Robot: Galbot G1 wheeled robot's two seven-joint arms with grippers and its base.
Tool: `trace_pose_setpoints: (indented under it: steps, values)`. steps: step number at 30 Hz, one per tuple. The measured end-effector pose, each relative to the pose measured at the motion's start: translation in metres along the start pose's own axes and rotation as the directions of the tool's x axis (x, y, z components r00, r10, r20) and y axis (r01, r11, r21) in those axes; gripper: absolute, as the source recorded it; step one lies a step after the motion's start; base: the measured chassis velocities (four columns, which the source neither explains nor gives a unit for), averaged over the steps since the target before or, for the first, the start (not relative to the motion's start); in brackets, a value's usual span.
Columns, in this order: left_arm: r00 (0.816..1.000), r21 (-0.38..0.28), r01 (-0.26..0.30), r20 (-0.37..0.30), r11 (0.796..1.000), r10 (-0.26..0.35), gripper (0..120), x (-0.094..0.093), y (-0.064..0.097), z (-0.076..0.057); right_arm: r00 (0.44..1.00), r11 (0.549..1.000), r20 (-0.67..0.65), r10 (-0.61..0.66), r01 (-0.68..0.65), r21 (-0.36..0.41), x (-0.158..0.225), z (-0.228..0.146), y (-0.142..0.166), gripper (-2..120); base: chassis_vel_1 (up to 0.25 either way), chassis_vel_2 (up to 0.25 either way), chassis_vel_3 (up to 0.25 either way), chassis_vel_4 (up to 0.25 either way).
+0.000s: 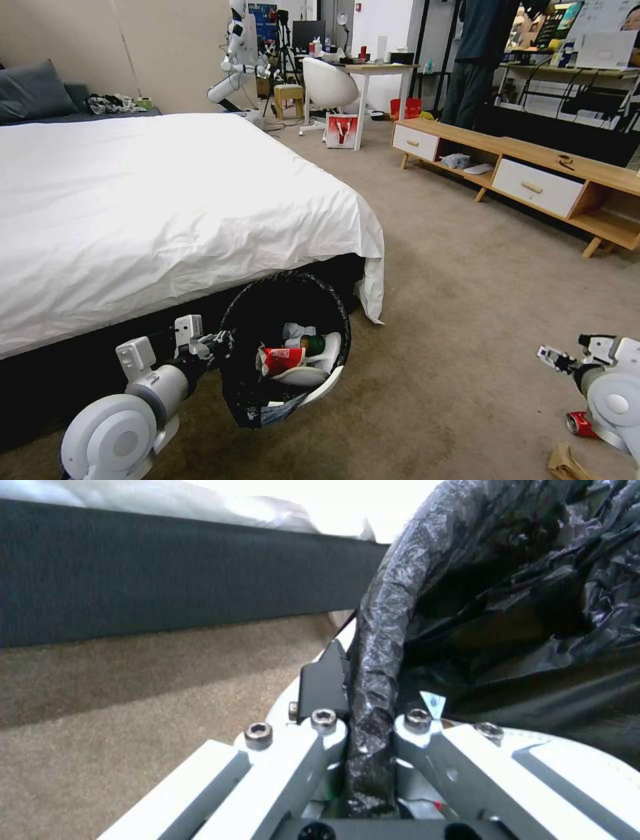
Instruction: Pick up the trash bin and place the garbage on the floor into it.
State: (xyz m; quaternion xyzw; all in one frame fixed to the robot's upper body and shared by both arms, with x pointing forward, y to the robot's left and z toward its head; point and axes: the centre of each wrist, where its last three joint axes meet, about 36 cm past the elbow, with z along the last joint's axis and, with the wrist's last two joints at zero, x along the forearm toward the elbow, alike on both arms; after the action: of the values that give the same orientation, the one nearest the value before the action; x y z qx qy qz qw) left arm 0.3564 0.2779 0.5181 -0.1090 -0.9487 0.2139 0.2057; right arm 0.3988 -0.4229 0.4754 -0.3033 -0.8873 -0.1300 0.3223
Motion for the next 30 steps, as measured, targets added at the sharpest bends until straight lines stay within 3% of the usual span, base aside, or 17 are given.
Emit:
trace_pose_setpoints:
  steps: [17,30]
  values:
    - [1.000,0.001,0.001,-0.001,1.000,-0.001,2,0.003,-0.001,0.001,0.998,0.993,-0.046,0.036,-0.041,-0.113,-0.037,-0.006,-0.008,100,0.000,0.000,0.000,0.000]
    - [1.000,0.003,0.005,-0.001,1.000,-0.005,2,0.005,0.000,0.002,0.997,0.977,-0.050,0.058,-0.067,-0.205,-0.098,-0.009,-0.029,100,0.000,0.000,0.000,0.000]
